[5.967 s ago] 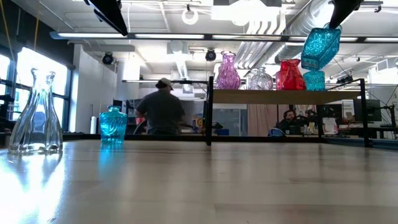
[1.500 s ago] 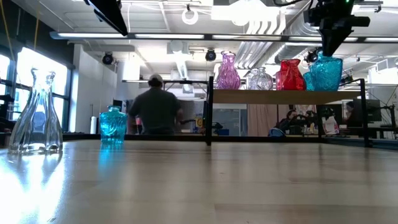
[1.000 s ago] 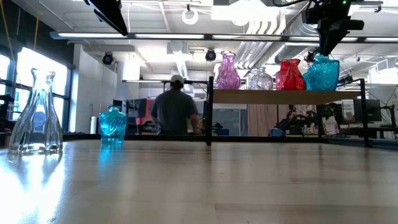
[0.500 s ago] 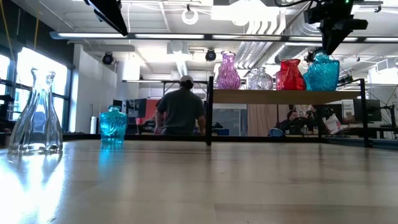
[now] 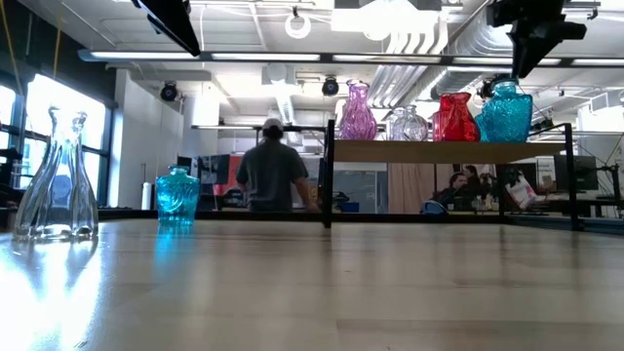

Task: Sort vases onto shelf
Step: Put the pink vase on the shelf aligned with the other pink vase

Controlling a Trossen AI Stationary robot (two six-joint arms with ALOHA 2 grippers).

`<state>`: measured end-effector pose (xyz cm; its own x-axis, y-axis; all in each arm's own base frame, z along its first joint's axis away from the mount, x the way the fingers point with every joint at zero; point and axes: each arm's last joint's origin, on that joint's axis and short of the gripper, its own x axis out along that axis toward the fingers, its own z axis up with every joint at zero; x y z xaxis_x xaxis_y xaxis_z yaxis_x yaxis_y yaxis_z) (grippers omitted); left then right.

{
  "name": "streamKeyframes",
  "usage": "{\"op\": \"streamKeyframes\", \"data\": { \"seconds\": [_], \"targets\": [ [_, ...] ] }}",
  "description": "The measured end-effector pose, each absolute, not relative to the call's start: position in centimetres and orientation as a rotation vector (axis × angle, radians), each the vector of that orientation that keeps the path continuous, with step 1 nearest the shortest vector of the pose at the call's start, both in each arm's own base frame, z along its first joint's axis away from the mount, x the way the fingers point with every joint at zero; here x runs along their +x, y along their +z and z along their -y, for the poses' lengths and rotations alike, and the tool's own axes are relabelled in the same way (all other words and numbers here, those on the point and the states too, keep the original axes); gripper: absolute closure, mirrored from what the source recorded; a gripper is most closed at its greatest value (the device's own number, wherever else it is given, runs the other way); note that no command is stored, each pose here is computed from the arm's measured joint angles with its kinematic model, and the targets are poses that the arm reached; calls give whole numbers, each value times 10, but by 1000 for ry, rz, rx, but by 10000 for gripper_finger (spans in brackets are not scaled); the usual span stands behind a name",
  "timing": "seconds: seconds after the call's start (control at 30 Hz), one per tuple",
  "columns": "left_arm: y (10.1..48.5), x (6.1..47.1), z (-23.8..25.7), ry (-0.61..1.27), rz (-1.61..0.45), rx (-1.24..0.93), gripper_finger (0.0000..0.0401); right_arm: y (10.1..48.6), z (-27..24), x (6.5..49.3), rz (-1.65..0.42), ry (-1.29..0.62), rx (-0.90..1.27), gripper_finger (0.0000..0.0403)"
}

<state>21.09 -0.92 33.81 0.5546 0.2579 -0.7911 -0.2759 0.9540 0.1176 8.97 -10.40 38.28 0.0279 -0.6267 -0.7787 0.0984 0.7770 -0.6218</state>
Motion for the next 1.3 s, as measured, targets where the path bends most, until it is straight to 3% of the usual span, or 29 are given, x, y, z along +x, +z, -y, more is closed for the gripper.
{"op": "streamKeyframes", "data": {
  "seconds": [0.53,1.3],
  "targets": [
    [338,211,9,315,-931,-21,311,390,77,74,-1240,-656,-270,327],
    [338,211,9,315,-931,-21,311,392,49,97,-882,-340,297,327]
  ]
}}
